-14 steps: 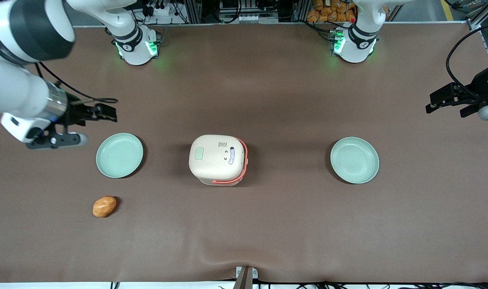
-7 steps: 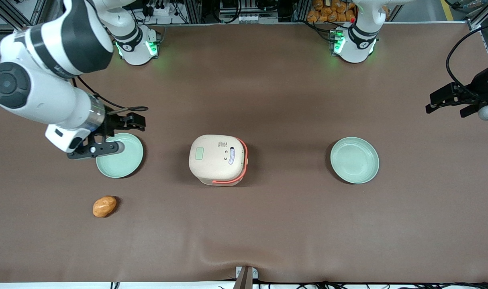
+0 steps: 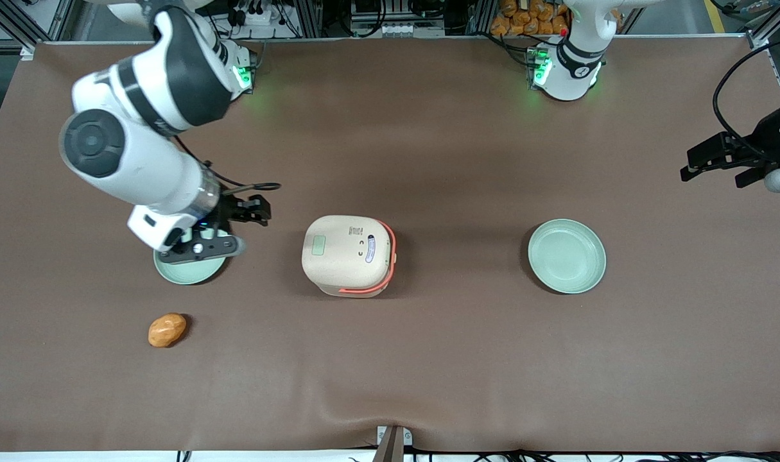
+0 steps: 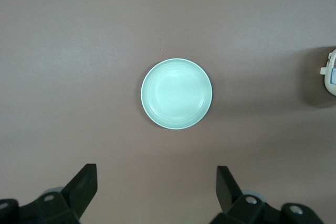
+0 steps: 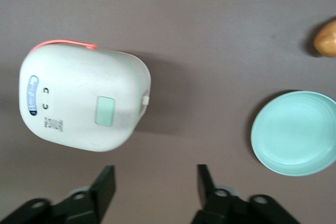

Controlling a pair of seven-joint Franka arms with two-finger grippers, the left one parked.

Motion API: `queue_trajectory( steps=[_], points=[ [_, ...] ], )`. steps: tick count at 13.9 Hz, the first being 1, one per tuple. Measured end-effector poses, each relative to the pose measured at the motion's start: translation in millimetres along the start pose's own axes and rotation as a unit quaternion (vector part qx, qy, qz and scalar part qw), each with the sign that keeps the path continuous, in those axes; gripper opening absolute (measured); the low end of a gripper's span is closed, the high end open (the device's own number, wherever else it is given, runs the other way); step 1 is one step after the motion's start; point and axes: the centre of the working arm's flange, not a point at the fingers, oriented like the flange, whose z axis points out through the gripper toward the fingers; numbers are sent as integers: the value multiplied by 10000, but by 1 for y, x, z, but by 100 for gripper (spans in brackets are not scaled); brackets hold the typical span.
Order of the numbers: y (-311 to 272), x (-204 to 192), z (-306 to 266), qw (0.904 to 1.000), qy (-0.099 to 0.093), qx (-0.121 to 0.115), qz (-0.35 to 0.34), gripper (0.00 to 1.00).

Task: Press rice cooker button with right arm
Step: 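Move the right gripper from rest toward the white rice cooker, then position the right gripper over the rice cooker's lid button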

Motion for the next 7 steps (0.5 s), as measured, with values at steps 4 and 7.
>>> queue_trajectory(
  steps=[4, 7],
  points=[
    [-13, 7, 26, 9996, -159, 237, 76, 19],
    [-29, 13, 44, 9992, -131, 287, 242, 1]
  ],
)
